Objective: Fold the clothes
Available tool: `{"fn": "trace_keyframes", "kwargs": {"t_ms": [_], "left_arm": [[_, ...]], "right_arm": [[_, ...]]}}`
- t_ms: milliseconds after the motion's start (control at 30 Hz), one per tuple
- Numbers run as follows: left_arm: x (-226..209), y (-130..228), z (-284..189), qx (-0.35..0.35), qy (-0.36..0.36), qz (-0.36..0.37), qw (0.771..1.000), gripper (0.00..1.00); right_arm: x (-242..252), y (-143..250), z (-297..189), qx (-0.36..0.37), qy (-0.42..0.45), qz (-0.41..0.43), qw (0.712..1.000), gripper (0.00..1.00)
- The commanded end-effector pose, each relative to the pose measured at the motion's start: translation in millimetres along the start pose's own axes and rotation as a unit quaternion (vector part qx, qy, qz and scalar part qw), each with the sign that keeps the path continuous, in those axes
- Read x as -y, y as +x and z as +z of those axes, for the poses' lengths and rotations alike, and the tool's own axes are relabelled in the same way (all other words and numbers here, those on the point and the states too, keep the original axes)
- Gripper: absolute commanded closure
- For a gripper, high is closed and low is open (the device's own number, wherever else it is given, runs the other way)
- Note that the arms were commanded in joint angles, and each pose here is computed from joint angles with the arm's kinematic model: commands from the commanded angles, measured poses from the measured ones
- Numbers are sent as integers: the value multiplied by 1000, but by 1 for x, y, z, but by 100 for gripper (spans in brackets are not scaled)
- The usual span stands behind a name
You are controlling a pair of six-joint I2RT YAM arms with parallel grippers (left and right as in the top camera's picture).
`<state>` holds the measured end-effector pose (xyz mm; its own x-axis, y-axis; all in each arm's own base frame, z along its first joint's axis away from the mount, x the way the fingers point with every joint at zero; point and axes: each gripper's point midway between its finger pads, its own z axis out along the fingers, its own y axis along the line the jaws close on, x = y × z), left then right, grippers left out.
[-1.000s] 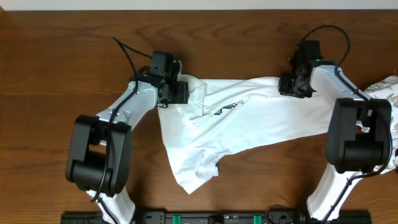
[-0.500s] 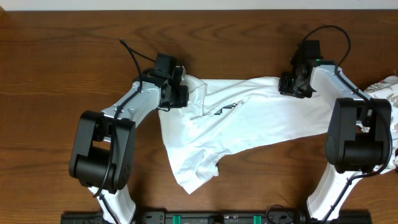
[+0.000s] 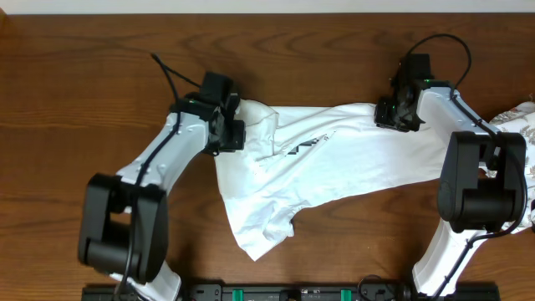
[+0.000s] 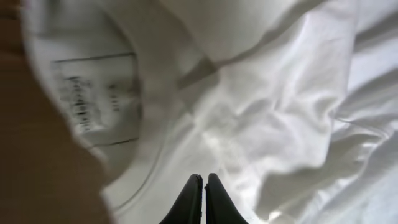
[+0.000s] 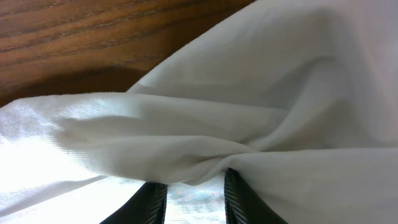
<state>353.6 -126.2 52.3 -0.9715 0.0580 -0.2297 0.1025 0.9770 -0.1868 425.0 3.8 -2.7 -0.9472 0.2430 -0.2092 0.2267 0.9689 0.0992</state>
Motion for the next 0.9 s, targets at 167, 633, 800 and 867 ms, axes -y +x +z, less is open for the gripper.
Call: {"fn": "trace_keyframes", "kwargs": {"t_ms": [167, 633, 800, 867], "left_arm": [[5, -26, 1, 44, 5, 17, 999, 61], [6, -20, 44, 10, 23, 39, 999, 49], [11, -22, 47, 12, 34, 41, 999, 56], [12, -23, 47, 15, 35, 43, 998, 61]], "right_arm": [[35, 37, 34, -62, 64, 26, 996, 69], [34, 37, 34, -63, 62, 28, 996, 69], [34, 37, 34, -63, 62, 28, 996, 69], [33, 37, 34, -63, 60, 28, 996, 69]]}}
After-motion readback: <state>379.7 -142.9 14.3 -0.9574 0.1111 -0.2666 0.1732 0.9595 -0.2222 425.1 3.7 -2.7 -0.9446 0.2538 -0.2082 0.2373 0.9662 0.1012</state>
